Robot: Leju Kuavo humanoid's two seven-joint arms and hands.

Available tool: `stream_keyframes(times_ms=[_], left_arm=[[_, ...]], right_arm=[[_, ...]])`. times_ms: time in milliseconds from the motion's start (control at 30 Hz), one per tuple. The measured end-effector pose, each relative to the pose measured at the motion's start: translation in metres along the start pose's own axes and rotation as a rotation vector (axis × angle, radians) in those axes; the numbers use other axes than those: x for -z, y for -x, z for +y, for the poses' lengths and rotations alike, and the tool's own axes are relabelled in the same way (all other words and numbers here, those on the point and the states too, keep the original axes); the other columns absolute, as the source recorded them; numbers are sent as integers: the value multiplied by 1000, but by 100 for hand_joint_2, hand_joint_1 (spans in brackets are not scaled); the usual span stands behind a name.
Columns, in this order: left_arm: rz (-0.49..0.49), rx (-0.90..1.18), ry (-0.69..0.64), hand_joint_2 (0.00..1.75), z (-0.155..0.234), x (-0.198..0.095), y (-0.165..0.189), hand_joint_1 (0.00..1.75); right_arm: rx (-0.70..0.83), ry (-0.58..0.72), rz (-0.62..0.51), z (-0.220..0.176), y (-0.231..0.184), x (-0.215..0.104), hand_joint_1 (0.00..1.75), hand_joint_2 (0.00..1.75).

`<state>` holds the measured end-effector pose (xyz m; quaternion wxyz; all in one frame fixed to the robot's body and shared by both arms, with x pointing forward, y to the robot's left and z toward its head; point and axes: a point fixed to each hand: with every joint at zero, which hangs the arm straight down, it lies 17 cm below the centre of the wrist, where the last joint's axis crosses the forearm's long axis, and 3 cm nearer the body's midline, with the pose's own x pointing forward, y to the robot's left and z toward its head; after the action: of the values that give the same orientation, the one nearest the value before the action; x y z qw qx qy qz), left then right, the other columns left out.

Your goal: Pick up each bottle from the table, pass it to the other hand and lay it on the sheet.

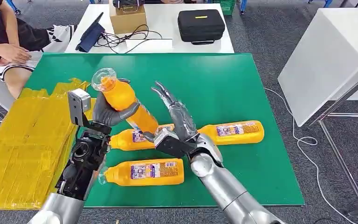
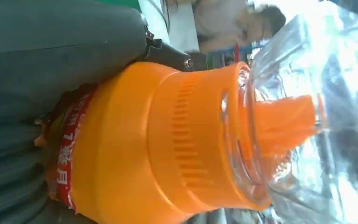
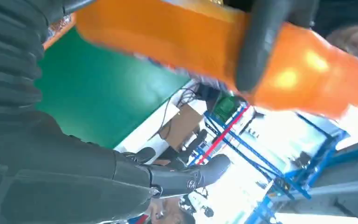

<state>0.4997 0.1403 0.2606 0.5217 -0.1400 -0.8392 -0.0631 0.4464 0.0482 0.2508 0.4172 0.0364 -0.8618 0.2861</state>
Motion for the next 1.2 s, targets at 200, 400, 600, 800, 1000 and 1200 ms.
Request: stream_keyframes(times_ms=[200,400,600,800,1000,1200], left_arm=[[13,340,-141,175,46,8,1,175],[-40,659,-240,175,90,27,-33,175],[-80,917,-288,175,109,37,-59,175],[-120,1010,-309,175,115,51,-81,175],[-126,1045,-315,175,116,52,-84,175],[-33,1333,-299,175,135,74,-91,175]], right_arm=[[-23,93,47,-34,1,-11,0,175],[-89,159,39,-66,-2,-28,0,175],[-144,197,26,-89,-9,-37,0,175],[-170,230,19,-107,-13,-40,0,175],[-178,237,16,-112,-14,-42,0,175],[-198,265,8,-129,-23,-38,0,175]])
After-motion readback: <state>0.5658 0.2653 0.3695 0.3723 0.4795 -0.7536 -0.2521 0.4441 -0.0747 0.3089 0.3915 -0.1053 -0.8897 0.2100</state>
